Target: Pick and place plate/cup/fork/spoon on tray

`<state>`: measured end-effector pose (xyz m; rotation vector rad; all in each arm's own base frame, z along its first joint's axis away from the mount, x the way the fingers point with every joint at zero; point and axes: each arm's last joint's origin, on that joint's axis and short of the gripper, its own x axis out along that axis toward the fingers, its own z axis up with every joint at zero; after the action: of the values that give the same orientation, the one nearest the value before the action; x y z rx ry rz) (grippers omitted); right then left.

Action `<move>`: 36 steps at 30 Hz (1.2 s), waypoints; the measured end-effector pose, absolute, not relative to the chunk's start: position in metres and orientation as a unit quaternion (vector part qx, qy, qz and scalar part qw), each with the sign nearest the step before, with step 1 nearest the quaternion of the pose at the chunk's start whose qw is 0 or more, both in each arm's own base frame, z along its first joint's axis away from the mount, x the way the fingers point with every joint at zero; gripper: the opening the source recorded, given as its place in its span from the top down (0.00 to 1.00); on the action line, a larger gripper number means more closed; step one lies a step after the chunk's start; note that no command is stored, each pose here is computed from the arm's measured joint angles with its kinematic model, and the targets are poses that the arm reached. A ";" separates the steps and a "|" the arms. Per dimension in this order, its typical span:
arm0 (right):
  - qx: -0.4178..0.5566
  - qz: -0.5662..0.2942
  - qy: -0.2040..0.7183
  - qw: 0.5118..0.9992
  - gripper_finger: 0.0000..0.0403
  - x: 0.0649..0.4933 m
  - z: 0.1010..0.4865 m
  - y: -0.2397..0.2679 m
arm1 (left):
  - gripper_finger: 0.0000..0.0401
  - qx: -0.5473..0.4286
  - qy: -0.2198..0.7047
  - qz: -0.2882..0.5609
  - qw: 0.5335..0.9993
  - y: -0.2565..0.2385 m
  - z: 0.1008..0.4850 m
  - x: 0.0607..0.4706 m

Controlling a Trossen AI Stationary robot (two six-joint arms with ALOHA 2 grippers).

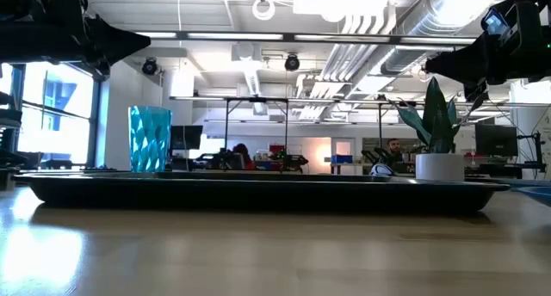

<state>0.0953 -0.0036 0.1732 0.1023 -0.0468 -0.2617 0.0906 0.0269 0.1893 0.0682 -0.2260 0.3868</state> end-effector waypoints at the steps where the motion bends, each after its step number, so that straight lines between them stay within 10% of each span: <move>1: 0.051 -0.130 -0.023 0.990 1.00 0.095 0.173 -0.004 | 0.99 0.034 -0.112 0.192 0.974 0.027 0.189 0.091; 36: 0.051 -0.131 -0.023 0.990 1.00 0.095 0.173 -0.004 | 0.99 0.034 -0.112 0.192 0.974 0.027 0.189 0.091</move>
<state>0.0953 -0.0036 0.1733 0.1024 -0.0467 -0.2621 0.0906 0.0269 0.1892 0.0684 -0.2256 0.3870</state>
